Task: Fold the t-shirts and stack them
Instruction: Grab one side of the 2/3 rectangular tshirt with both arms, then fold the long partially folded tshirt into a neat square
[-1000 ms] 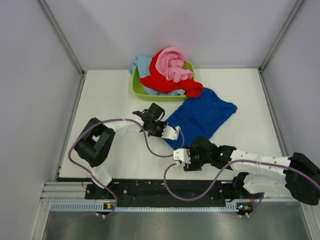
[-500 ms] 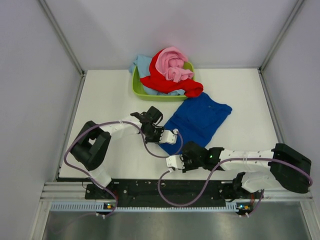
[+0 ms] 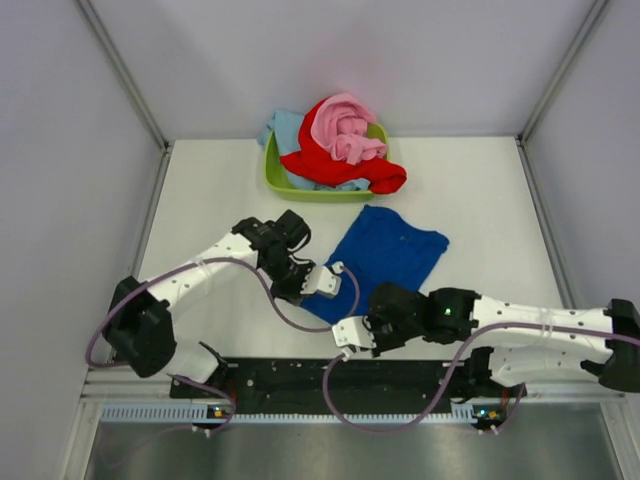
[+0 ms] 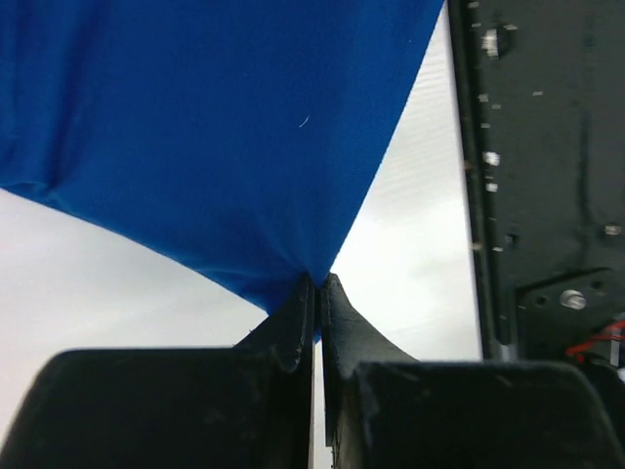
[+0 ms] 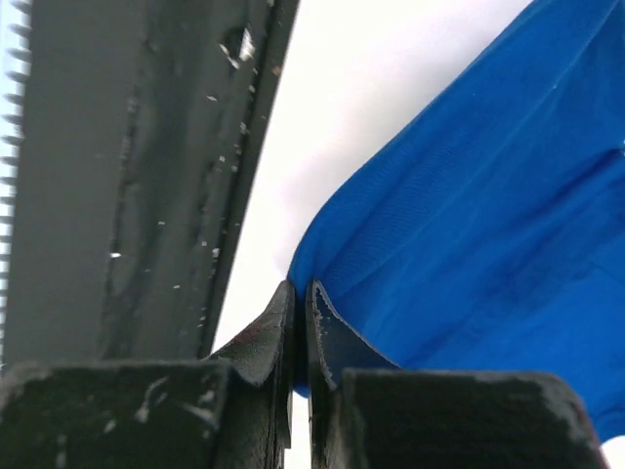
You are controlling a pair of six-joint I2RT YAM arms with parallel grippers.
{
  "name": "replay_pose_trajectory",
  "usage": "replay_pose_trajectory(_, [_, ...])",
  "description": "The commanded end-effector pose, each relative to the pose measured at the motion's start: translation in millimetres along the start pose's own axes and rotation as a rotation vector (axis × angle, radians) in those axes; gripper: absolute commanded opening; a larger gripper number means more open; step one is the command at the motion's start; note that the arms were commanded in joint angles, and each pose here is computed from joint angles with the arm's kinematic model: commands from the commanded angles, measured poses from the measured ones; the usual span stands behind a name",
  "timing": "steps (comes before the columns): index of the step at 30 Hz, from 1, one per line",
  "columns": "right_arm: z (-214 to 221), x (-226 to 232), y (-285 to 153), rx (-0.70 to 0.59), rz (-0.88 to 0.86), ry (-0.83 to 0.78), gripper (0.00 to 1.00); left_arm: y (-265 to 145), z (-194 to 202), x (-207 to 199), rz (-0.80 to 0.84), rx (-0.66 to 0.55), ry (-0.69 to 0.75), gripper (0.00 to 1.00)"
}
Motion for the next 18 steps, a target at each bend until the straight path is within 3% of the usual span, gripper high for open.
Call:
replay_pose_trajectory(1, [-27.4, 29.0, -41.4, -0.064, -0.105, 0.036, 0.0, -38.2, 0.0, -54.7, 0.093, 0.011, -0.043, 0.0])
replay_pose_trajectory(10, [-66.2, 40.9, -84.5, -0.257, -0.153, 0.029, 0.0, -85.8, -37.6, -110.4, 0.102, -0.144, 0.02, 0.0])
replay_pose_trajectory(18, [-51.7, 3.6, -99.6, -0.345, 0.015, 0.245, 0.0, -91.9, -79.6, -44.0, -0.154, -0.213, -0.087, 0.0])
Point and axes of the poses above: each gripper's point midway between its finger pads, its own y axis out along the fingers, its own x axis along the line the jaws close on, z = x × y, the point moved 1 cm from there along -y, back along the fingers, and after that the axes turned 14 degrees about -y, right-handed, at the moved point
